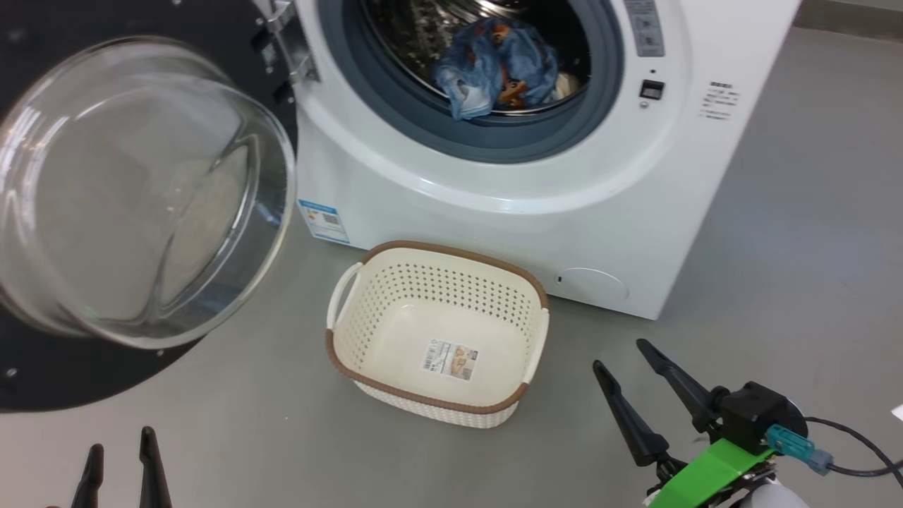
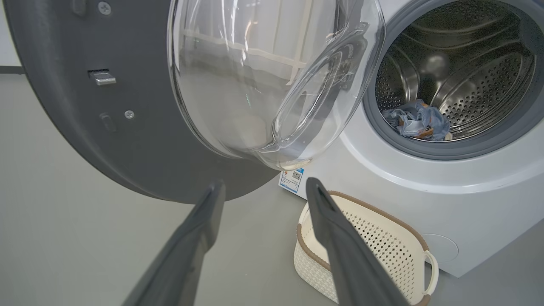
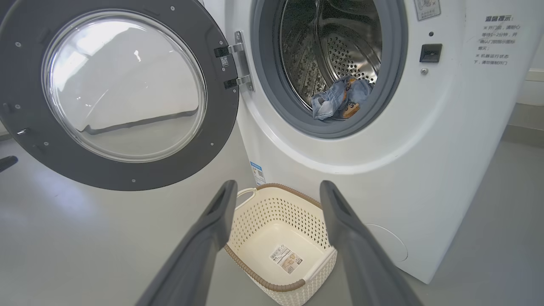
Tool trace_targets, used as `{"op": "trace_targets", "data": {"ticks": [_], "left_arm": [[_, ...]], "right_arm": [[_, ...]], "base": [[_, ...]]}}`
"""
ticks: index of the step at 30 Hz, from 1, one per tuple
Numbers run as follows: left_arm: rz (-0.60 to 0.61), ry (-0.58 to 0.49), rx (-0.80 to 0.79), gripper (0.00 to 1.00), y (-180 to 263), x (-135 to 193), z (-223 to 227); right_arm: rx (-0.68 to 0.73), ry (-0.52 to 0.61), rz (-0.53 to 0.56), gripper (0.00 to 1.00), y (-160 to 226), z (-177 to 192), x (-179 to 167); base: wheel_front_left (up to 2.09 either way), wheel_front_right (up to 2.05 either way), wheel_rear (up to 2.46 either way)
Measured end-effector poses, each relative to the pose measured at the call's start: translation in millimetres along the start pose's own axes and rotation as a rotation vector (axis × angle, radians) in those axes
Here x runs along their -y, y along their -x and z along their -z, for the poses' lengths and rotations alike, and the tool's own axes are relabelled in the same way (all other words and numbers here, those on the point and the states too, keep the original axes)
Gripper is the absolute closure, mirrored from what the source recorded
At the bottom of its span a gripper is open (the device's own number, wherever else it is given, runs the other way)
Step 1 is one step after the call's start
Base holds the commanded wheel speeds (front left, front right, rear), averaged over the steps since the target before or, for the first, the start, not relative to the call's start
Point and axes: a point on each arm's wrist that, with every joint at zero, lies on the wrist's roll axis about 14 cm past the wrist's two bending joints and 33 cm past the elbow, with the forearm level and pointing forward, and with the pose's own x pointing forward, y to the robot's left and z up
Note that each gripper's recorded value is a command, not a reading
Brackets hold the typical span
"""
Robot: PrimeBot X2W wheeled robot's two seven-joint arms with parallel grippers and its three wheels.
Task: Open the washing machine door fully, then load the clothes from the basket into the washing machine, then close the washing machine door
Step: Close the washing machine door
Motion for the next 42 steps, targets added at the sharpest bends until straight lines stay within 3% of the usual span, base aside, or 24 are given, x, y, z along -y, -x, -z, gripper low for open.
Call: {"op": "trace_targets", "data": {"ticks": [11,25,26,28,30,31,42], "left_arm": [[-0.104,0.020,0.027,0.00,22,-31,-7],[-0.122,0.038,0.046,0.00,26,-34,-11],[-0.120,0.040,0.053,0.04,26,-33,-13],[-0.112,0.045,0.073,0.63,24,-31,-19],[-0.104,0.052,0.101,0.94,22,-28,-28],[-0.101,0.063,0.122,1.00,21,-27,-34],[-0.009,0.050,0.499,1.00,5,-32,-173]], "right_arm": [[-0.017,0.012,-0.168,0.00,-30,3,-42],[-0.014,0.010,-0.203,0.00,-39,2,-52],[-0.014,0.010,-0.203,0.00,-39,2,-51],[-0.015,0.009,-0.202,0.00,-39,2,-51],[-0.015,0.007,-0.201,0.00,-39,3,-51],[-0.015,0.007,-0.201,0.00,-39,3,-50],[-0.005,-0.006,-0.175,0.00,-42,2,-42]], "base": [[0.00,0.00,0.00],[0.00,0.00,0.00],[0.00,0.00,0.00],[0.00,0.00,0.00],[0.00,0.00,0.00],[0.00,0.00,0.00],[0.00,0.00,0.00]]}}
